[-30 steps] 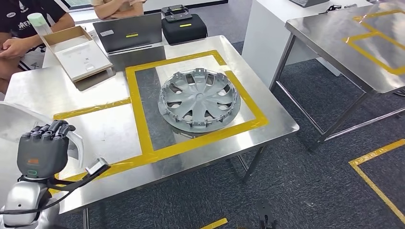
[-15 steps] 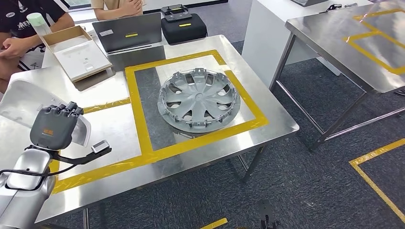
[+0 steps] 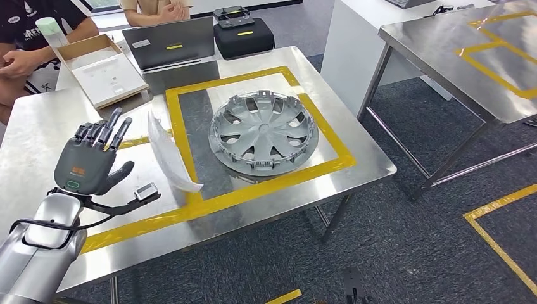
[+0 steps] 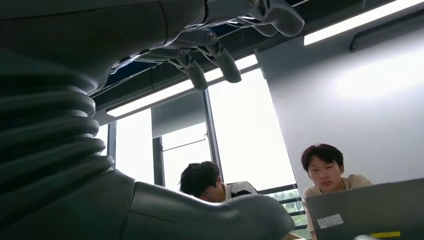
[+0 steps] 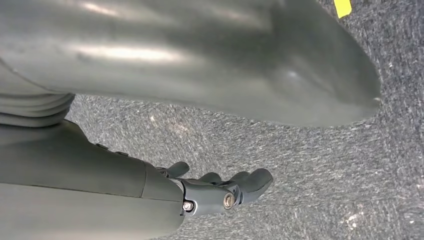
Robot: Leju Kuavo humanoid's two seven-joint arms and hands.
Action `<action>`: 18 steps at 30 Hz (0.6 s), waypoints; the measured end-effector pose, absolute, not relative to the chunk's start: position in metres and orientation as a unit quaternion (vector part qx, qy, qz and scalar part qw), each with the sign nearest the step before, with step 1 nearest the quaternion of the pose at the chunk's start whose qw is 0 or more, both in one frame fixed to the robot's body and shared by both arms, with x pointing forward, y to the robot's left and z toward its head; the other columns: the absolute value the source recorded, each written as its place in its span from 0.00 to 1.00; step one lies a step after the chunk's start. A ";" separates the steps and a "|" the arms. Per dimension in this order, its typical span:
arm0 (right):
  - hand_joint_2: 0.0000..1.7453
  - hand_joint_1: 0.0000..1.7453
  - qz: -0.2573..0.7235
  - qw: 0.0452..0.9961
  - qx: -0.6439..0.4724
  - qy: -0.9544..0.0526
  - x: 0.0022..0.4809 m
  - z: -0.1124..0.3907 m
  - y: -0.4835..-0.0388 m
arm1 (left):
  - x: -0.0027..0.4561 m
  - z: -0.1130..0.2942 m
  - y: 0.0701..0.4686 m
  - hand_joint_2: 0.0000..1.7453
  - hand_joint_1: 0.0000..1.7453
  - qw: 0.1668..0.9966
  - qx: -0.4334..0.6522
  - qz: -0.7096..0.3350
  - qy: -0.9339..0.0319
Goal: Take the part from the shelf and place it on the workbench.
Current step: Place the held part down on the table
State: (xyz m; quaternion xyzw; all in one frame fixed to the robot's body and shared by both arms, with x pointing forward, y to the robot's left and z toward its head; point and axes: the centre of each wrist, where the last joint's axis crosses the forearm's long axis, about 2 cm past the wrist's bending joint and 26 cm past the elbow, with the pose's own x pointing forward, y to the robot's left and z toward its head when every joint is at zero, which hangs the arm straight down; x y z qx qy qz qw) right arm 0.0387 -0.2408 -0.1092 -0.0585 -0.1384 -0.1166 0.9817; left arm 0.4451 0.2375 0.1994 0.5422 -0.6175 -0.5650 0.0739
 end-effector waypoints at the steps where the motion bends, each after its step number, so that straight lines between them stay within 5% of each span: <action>1: 0.00 0.00 -0.116 0.982 -0.058 -0.139 0.039 -0.109 -0.241 | 0.445 0.199 0.237 0.00 0.00 0.069 0.544 -0.566 -0.616; 18: 0.00 0.00 -0.119 0.980 -0.053 -0.153 0.040 -0.109 -0.242 | 0.441 0.194 0.235 0.00 0.00 0.024 0.528 -0.598 -0.603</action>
